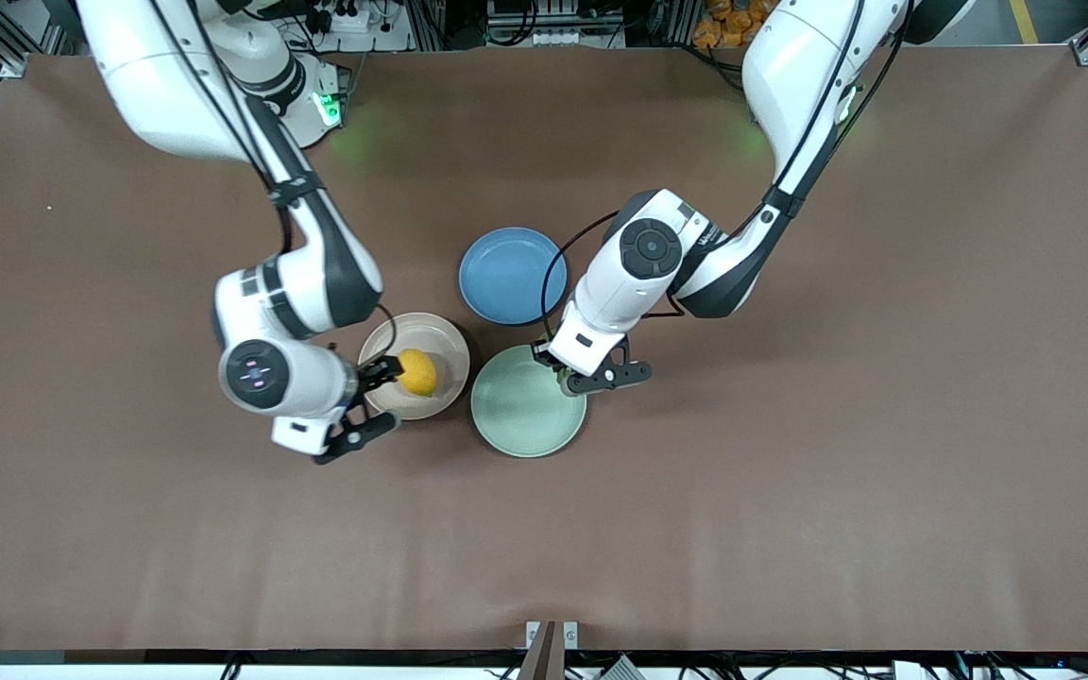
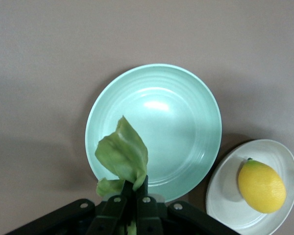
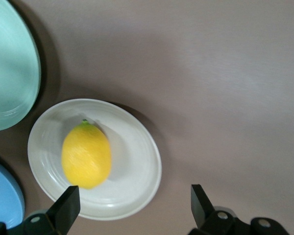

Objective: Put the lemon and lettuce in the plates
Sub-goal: 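Release the lemon onto the pink plate while the left gripper lowers lettuce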

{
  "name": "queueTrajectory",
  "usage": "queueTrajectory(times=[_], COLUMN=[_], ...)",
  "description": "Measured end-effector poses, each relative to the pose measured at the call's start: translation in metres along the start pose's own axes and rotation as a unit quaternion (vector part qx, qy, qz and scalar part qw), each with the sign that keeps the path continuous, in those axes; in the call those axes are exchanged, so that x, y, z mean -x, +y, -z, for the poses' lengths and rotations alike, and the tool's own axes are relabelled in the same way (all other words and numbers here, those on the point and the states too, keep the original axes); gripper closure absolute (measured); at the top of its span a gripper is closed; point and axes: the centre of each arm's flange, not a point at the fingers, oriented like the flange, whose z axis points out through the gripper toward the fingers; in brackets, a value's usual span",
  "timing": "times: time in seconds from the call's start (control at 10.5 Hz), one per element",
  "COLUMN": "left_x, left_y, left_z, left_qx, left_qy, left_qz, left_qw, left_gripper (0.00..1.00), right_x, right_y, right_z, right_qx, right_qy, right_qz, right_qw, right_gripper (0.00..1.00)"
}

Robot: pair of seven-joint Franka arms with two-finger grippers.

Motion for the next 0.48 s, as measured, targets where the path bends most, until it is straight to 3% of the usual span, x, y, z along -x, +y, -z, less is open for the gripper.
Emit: queueTrajectory(times=[0.48], left_x=[-0.01], left_y=[-0.006], left_z=[-0.003], left_qx=[0.006], left_qy=[0.009], left_qz=[0.012], left_qw=[1.0], left_gripper=[0.95], right_x=[0.035], right_y=[0.12], right_z=[0.062], right_qx=[-0.01], right_qy=[0.031], right_qz=[-0.086], right_qw=[0.996], right_gripper=[0.0])
